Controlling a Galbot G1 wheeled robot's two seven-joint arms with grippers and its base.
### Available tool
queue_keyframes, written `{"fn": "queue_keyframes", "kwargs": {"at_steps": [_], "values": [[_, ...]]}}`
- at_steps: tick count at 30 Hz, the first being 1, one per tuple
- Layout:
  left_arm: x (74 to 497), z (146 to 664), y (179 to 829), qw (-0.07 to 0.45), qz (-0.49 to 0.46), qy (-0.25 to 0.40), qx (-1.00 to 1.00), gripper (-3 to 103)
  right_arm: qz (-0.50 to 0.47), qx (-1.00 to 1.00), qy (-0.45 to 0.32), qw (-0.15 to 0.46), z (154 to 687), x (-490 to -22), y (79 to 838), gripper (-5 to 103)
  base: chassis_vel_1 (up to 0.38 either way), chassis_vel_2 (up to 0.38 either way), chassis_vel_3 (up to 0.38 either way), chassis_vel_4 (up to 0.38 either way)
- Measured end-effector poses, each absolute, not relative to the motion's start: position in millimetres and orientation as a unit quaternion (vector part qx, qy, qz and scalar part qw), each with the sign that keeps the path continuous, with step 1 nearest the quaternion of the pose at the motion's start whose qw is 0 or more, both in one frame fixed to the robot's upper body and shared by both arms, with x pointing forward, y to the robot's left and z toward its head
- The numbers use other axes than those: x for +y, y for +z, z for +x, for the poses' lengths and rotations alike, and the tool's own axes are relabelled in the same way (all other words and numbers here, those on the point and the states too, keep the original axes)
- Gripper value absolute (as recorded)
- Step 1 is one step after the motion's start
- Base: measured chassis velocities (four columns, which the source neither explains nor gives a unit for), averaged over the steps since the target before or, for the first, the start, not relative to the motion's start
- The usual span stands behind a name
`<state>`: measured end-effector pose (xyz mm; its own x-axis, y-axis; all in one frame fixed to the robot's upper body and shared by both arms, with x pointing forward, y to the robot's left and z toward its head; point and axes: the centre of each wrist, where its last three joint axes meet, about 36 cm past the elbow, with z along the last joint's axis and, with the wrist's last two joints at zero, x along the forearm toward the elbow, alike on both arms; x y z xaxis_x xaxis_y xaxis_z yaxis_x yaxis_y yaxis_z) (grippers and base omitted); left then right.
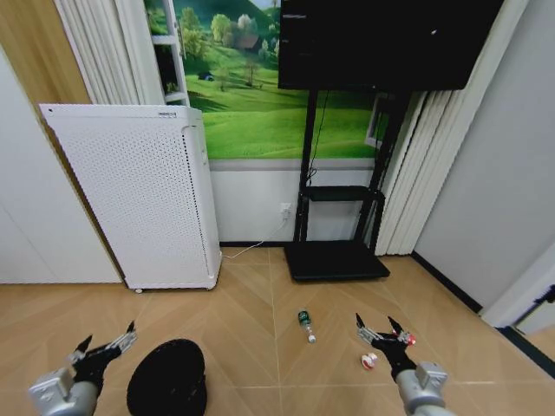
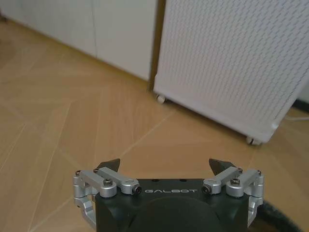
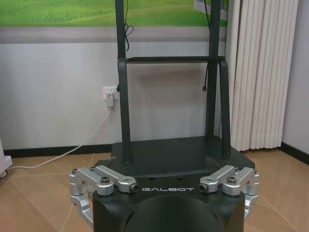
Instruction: Pick up the trash bin and place the garbage on the floor into it.
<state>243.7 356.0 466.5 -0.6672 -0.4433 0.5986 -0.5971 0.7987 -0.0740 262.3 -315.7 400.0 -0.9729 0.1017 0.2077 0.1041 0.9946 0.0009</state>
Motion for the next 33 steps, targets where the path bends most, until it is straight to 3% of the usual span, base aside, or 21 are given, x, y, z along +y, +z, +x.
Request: {"fn": "queue_keyframes", "kwargs": {"at_steps": [8,16,29,33], "values": [[383,249,426,0.355,0.266,0.165,-0.881,100,-0.049,-0.993,0.0,0.11,261,-312,391,100,0.0,0.0,0.0,0.0],[403,271,386,0.371,0.212,0.154,-0.891,100,-0.05,-0.992,0.001,0.113,260,-311,386,100,0.0,0.0,0.0,0.0],[392,281,368,0.386,0.151,0.138,-0.899,101,-0.054,-0.992,0.006,0.113,263,-310,384,100,0.0,0.0,0.0,0.0],[392,278,365,0.393,0.162,0.134,-0.895,92,-0.054,-0.992,0.007,0.114,266,-309,382,100,0.0,0.0,0.0,0.0]]}}
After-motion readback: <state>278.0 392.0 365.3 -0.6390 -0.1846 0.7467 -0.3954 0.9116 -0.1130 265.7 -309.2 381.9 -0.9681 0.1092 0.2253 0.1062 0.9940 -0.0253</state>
